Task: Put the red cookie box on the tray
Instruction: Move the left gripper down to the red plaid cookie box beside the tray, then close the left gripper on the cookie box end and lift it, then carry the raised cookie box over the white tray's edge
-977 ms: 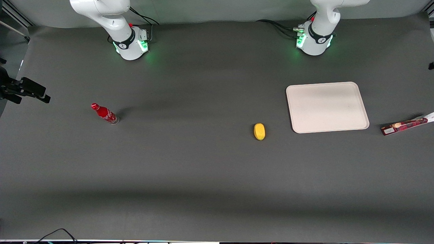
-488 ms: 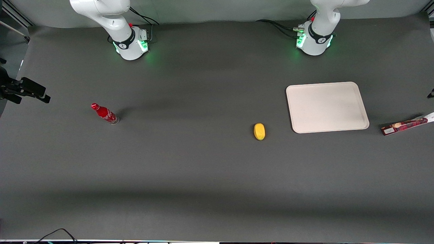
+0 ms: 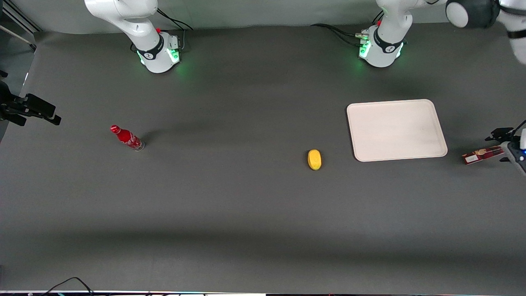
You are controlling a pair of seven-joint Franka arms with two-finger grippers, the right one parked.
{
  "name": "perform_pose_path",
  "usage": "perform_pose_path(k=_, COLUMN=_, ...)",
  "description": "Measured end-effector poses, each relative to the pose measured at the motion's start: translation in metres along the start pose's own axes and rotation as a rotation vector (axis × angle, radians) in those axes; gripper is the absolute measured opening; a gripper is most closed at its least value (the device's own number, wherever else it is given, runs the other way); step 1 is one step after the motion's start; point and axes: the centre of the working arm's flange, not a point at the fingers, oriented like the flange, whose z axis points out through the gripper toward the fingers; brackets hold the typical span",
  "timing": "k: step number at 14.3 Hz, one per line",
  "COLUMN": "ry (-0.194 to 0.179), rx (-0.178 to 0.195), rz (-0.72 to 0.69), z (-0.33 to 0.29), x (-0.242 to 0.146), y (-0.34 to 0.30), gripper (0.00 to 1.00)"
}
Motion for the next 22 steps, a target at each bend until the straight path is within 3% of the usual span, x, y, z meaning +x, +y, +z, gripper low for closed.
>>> perform_pose_path(k=1, ry=0.002, rx=0.007, rz=0.004, z=0.012, x=-0.004, y=-0.003, gripper=0.99)
perform_pose_path(k=5, ry=0.022, rx=0.03, rz=-0.015, z=0.029, x=-0.01, y=-0.004, gripper=0.53)
perform_pose_path(k=8, ry=0.033, rx=0.029, rz=-0.037, z=0.027, x=-0.01, y=-0.003, gripper=0.26)
perform_pose_path(k=9, ry=0.039, rx=0.022, rz=-0.051, z=0.025, x=-0.009, y=-0.002, gripper=0.21)
perform_pose_path(k=12, ry=0.066, rx=-0.036, rz=-0.115, z=-0.014, x=0.0, y=-0.001, gripper=0.18)
perform_pose_path(k=16, ry=0.082, rx=-0.125, rz=-0.276, z=-0.123, x=0.004, y=0.018, gripper=0.18)
perform_pose_path(k=22, ry=-0.05, rx=-0.163, rz=-0.649, z=-0.285, x=0.036, y=0.108, gripper=0.18)
